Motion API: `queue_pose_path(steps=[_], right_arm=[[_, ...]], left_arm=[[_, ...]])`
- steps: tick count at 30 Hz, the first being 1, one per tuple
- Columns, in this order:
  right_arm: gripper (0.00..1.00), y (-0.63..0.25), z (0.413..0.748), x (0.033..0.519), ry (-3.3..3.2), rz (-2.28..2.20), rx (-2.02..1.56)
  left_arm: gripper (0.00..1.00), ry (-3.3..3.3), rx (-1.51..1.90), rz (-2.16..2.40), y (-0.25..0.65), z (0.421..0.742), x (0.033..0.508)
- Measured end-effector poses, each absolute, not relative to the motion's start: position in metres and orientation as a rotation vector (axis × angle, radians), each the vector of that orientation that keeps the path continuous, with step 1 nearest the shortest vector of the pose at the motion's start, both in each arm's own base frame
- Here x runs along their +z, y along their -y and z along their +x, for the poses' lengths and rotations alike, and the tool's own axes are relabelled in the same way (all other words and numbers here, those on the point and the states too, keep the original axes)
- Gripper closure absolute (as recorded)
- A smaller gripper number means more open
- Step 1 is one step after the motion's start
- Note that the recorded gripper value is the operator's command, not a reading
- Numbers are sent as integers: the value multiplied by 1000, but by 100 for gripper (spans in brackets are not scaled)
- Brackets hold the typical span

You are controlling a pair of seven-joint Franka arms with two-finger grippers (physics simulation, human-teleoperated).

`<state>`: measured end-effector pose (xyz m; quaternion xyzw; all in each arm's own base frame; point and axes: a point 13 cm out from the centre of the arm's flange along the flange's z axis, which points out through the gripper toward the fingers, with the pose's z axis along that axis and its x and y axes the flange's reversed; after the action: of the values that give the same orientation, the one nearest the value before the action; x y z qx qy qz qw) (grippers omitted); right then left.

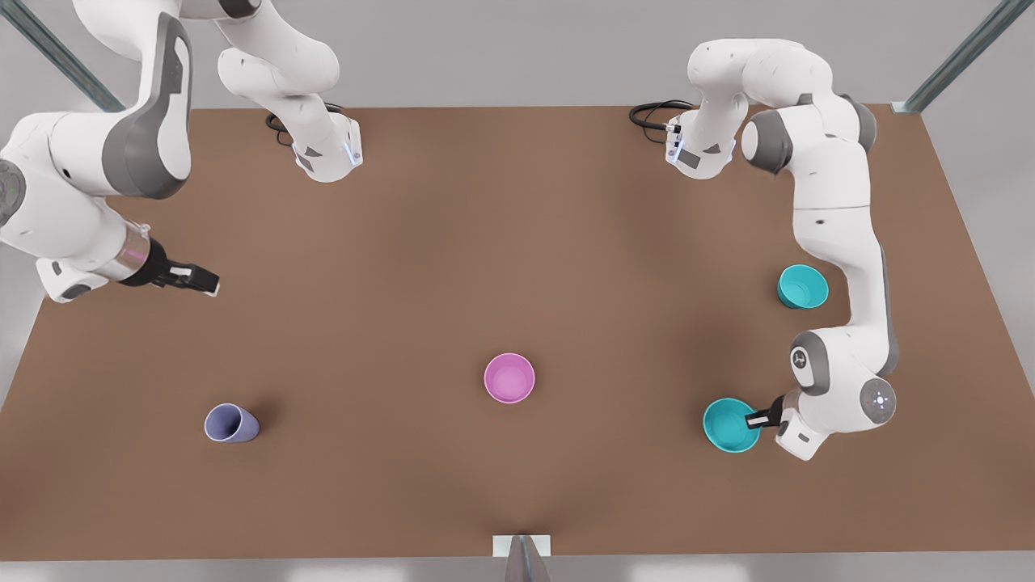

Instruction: Stack the blue bowl on the pink bowl

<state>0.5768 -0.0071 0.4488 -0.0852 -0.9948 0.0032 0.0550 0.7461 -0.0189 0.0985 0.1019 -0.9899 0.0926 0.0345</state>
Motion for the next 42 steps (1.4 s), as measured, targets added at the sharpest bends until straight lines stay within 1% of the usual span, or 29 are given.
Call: queue_pose_path(steps=[2,5,8,10,13,15,18,23,31,35,42], right_arm=[[0,8,580,450,3028,-242,12],[0,9,584,453,3040,-219,11],[0,8,585,451,3039,-196,9],[0,9,586,447,3034,-185,7],[0,9,588,443,3030,-170,5],[0,9,588,440,3025,-161,1],[0,9,589,436,3020,-151,-7],[0,11,590,432,3013,-146,-25],[0,10,590,435,3017,-134,-36],[0,10,590,436,3019,-130,-37],[0,11,590,435,3020,-120,-38]], left_arm=[[79,3062,314,259,65,749,140],[79,3037,304,128,162,731,163],[79,3017,287,1,273,701,176],[79,3002,277,-36,331,677,181],[79,2990,279,-18,387,653,187],[79,2989,295,28,412,650,185],[79,2993,316,124,431,652,183],[79,2953,338,282,449,643,177],[79,2896,334,466,457,637,171],[79,2852,316,507,469,623,150],[79,2823,325,587,480,619,131]])
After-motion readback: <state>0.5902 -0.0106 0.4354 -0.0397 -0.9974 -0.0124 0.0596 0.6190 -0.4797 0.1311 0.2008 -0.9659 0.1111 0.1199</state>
